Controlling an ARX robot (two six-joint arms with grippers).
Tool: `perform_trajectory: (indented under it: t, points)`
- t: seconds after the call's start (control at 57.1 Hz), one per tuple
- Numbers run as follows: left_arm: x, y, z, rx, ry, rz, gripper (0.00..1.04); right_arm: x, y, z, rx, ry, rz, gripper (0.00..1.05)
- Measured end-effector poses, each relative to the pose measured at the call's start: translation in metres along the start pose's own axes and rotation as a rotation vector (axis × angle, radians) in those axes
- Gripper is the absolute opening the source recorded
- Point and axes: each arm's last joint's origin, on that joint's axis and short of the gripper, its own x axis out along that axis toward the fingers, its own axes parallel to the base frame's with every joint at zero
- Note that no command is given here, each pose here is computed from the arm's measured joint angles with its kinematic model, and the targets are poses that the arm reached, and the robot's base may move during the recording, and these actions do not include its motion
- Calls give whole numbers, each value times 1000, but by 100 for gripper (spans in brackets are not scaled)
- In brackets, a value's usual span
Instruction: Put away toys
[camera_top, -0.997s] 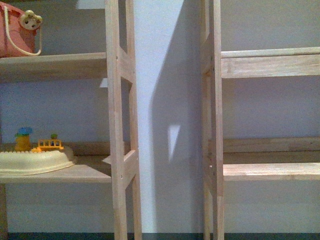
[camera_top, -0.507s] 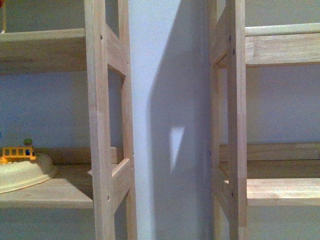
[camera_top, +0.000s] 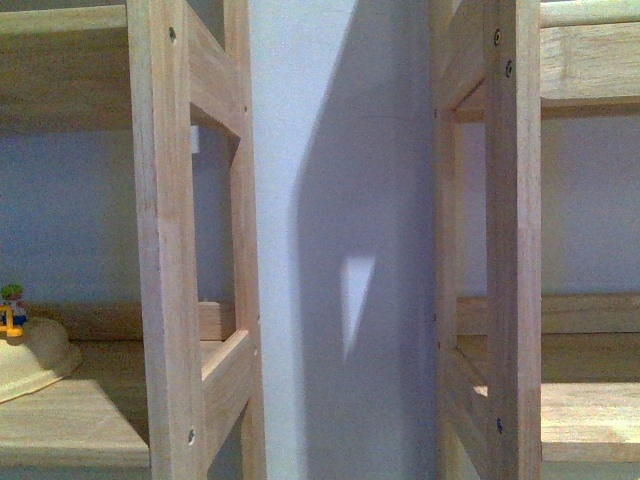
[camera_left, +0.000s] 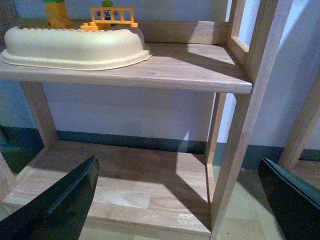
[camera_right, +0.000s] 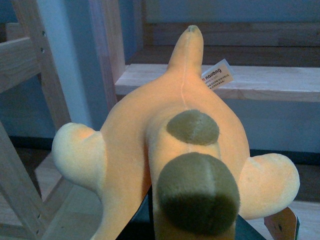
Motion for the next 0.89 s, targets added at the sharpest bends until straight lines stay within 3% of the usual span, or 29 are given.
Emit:
perform_trajectory:
  t: [0.122, 0.263, 0.315, 0.455, 0.595, 0.892]
  points:
    - [0, 0, 0, 0, 0, 0, 99, 1, 0, 0, 25, 6, -116, 10]
    - [0, 0, 0, 0, 0, 0, 99, 3, 1, 17, -8, -4, -145, 10]
    - [0, 0, 0, 0, 0, 0, 99, 4, 0, 37, -27, -43, -143, 10]
    - [0, 0, 0, 0, 0, 0, 99, 4, -10, 121, -67, -175, -179, 10]
    - [0, 0, 0, 0, 0, 0, 99, 5, -18, 179, -94, -272, -215, 10]
    - [0, 0, 0, 0, 0, 0, 99, 5, -36, 266, -154, -410, -238, 10]
